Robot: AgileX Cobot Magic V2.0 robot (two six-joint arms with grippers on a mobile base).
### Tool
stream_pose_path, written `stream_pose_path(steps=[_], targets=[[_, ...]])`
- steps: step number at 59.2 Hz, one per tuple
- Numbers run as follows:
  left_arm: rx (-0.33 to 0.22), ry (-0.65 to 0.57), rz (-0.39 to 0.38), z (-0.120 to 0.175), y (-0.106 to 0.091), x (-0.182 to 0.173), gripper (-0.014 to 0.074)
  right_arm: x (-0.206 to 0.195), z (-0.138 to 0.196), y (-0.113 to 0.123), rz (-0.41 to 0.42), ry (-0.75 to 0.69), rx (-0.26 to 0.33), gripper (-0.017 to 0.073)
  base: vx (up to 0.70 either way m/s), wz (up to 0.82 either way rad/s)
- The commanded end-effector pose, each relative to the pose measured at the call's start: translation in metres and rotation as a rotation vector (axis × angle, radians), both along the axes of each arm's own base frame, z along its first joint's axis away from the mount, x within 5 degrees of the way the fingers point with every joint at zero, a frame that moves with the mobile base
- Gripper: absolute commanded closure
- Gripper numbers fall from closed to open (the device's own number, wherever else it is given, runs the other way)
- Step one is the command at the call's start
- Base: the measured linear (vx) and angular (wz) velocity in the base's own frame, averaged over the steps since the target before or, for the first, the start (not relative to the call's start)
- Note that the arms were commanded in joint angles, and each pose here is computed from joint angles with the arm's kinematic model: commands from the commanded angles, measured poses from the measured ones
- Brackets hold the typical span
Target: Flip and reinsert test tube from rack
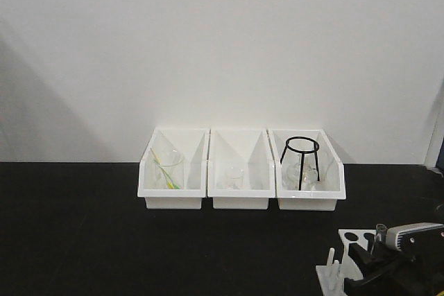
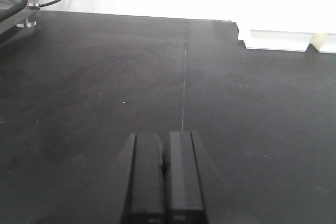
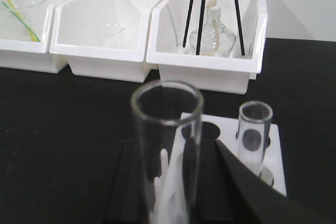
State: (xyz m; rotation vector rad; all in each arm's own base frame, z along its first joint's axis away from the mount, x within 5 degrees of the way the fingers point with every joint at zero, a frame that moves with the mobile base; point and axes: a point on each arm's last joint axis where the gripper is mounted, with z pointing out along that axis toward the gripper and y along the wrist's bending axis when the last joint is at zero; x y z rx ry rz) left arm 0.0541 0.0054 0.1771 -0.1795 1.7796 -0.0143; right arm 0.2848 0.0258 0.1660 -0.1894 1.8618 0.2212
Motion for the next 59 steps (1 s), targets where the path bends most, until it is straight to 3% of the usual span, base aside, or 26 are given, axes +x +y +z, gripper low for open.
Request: stream_pose_path(steps=[1,14,26,35,59], targets=[[0.003,-0.098,-0.011,0.008,-0.001,0.001,0.06,0.004,0.013,0.0,0.014,-0.133,0.029,0.0431,0.0,0.0],[0.003,-0.098,-0.011,0.008,-0.001,0.001,0.06,0.006,0.007,0.001,0.017,-0.117,0.03,0.0365,0.0,0.0],[0.003,-0.098,-0.011,0.008,-0.001,0.001,0.06,0.005,0.013,0.001,0.018,-0.138,0.031,0.0141,0.0,0.0],[0.003,-0.098,-0.011,0.008,-0.001,0.001,0.06,0.0,0.031,0.001,0.017,-0.2,0.03,0.0038,0.0,0.0],[0.003,-0.098,-0.011,0.008,-0.001,0.001,0.06,-0.039,0.103,-0.005,-0.034,-0.303,-0.04,0.0027,0.0,0.0]])
